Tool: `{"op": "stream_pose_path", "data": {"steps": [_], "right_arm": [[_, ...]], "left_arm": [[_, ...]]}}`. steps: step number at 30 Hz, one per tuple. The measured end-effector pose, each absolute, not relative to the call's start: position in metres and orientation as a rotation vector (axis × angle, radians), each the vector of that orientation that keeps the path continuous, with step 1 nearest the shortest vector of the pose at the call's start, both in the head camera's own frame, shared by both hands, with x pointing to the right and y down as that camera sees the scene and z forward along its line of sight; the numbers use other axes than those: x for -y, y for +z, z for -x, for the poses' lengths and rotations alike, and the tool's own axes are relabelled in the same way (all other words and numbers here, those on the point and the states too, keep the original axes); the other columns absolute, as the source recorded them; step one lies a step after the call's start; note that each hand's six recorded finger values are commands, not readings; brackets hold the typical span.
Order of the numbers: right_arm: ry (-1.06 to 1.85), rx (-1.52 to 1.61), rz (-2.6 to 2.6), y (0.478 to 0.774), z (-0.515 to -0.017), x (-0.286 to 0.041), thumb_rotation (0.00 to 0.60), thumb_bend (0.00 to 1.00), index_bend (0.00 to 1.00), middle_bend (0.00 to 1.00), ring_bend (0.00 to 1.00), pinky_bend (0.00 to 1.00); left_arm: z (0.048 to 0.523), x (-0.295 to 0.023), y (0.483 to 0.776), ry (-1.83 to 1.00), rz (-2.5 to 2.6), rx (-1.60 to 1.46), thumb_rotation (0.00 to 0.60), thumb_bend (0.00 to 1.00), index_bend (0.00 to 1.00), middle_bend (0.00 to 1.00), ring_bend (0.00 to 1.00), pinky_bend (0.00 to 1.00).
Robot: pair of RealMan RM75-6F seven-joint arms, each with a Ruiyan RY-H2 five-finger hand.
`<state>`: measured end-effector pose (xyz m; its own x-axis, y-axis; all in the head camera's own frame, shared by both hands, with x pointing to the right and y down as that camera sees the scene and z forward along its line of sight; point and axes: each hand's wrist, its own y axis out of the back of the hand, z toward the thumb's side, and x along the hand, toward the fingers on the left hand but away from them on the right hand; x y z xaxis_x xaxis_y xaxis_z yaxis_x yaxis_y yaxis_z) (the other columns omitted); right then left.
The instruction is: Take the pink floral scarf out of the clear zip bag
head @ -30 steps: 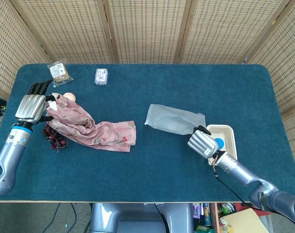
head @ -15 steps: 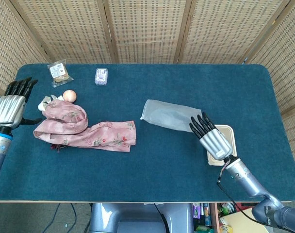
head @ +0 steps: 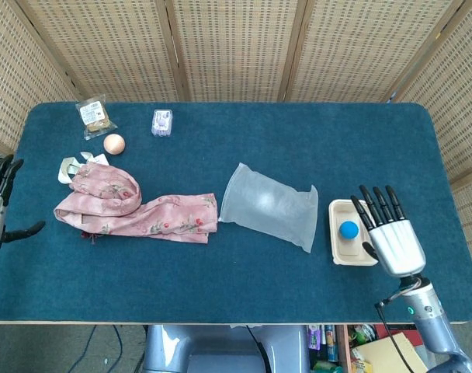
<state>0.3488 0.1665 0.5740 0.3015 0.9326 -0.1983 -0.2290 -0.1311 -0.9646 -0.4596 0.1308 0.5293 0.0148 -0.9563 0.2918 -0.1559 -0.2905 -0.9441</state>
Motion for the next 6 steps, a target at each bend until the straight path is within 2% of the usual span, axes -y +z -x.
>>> {"op": "stream_pose_path", "data": {"steps": [6], "right_arm": [[1.230, 0.905, 1.449, 0.557, -0.356, -0.203, 0.600, 0.00, 0.00, 0.00, 0.00, 0.00]], "left_arm": [[0.474, -0.194, 0.537, -1.446, 1.518, -1.240, 0.600, 0.07, 0.00, 0.00, 0.00, 0.00]]}}
